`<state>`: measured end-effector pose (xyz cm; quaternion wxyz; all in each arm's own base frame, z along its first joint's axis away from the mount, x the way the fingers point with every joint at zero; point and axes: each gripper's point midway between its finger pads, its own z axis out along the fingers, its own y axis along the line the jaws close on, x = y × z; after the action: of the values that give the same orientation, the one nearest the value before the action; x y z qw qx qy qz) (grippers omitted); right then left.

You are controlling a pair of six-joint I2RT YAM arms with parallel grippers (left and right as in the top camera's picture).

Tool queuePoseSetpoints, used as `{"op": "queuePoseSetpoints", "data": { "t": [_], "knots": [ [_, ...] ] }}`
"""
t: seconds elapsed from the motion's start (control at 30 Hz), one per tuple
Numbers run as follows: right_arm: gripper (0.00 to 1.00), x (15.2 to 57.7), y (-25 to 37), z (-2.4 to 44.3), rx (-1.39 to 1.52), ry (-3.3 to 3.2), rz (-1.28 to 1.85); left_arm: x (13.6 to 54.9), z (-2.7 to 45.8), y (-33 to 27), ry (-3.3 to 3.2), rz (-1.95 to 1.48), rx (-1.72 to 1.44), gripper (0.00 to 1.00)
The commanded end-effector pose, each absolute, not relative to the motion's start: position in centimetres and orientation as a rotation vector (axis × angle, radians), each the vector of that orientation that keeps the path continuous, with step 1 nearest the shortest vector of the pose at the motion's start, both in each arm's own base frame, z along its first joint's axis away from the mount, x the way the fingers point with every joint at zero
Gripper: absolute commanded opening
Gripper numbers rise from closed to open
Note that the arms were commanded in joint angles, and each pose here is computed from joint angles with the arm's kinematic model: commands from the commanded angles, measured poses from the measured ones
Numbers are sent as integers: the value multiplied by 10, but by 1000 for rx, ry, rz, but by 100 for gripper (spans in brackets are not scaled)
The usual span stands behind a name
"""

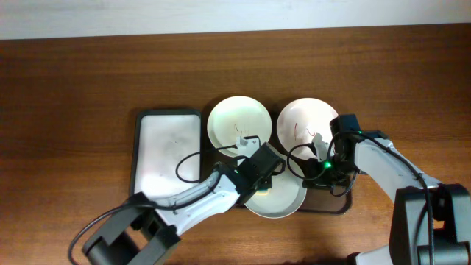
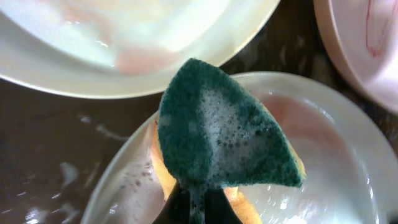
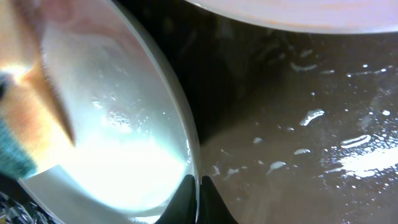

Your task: Clean dirty plates on tray and stack at the side

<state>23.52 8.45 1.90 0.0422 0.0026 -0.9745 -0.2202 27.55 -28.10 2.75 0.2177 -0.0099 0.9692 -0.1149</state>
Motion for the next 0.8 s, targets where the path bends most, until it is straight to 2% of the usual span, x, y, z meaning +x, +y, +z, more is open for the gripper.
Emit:
{"op": "queuePoseSetpoints", "data": {
  "t": [0.0, 0.07, 0.1, 0.13, 0.17, 0.2, 0.27, 0.37, 0.47, 0.57, 0.67, 0.77],
  "knots": [
    [4, 236, 79, 18, 24, -2996, -615, 273, 77, -270, 2612, -388, 55, 0],
    [4, 236, 79, 18, 24, -2996, -615, 270, 96, -263, 2590, -402, 46, 0],
    [10, 236, 79, 18, 24, -2995, -616, 269, 105, -252, 2588, -390, 45, 0],
    [27, 236, 79, 18, 24, -2995, -616, 269, 108, -242, 2596, -373, 26, 0],
    [36, 236, 79, 18, 24, -2995, -616, 268, 108, -229, 2619, -338, -2, 0],
    [37, 236, 79, 18, 24, -2995, -616, 269, 104, -210, 2651, -282, -37, 0],
    [36, 236, 79, 18, 24, -2995, -616, 273, 96, -174, 2705, -170, -67, 0],
    [22, 235, 80, 18, 26, -2993, -617, 289, 93, -136, 2740, -136, -44, 0],
    [22, 231, 87, 16, 72, -2981, -611, 308, 92, -84, 2736, -91, -189, 0],
    [21, 230, 96, 16, 133, -2982, -609, 319, 85, -62, 2744, -109, -219, 0],
    [7, 231, 100, 16, 159, -2989, -611, 320, 59, -51, 2822, -121, -256, 0],
    [4, 233, 100, 17, 163, -3000, -615, 317, 36, -48, 2891, -97, -272, 0]
  ]
}}
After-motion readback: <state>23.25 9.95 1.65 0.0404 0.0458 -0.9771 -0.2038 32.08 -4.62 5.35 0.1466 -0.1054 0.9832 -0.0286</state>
